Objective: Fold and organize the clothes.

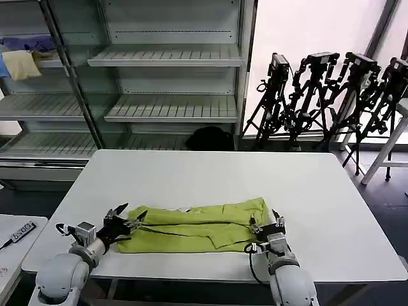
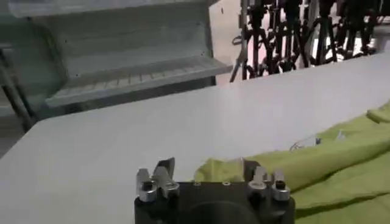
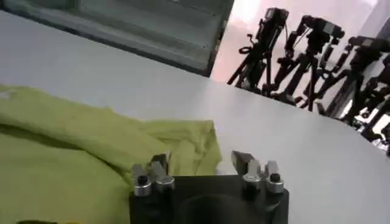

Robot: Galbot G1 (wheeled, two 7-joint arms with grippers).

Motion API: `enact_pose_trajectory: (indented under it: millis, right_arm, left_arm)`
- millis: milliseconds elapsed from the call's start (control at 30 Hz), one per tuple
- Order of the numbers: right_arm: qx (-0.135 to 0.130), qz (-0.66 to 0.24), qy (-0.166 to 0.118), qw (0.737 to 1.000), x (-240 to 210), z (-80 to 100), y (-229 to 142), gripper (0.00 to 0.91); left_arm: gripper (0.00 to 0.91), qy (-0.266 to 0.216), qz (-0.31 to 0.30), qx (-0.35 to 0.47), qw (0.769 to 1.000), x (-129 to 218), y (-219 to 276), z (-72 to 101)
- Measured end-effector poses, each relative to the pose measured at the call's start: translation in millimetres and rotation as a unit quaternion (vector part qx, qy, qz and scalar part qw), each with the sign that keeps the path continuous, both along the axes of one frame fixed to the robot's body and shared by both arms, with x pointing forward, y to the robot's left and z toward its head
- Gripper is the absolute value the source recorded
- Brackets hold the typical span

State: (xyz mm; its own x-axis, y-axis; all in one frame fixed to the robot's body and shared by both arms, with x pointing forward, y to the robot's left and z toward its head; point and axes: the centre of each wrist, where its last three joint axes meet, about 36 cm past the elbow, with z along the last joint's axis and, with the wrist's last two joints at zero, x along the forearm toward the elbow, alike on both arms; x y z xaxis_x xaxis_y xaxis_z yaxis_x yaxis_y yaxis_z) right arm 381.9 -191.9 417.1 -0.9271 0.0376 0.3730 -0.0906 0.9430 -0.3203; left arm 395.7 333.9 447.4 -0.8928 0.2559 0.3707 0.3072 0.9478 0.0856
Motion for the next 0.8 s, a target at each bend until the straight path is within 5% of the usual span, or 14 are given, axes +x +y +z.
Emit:
enact_pose_trajectory:
  millis: [133,467,800]
  right_arm:
    - [0.015,-0.005,-0.013,1.000,-1,4.1,-3,0.907]
    - [0.134,-0.002,-0.089,0.987,3,44.7,-19,0.907]
    - [0.193,-0.002,-0.120,0.974,8,64.1,-32,0.907]
  left_arm:
    - [0.907,-0.019,0.013,-0.010,1.000,-5,-4,3.3]
    - [0.907,-0.022,0.088,-0.003,0.996,-20,-23,-19.1]
    - [0.907,-0.007,0.121,-0.004,0.993,-33,-36,-36.5]
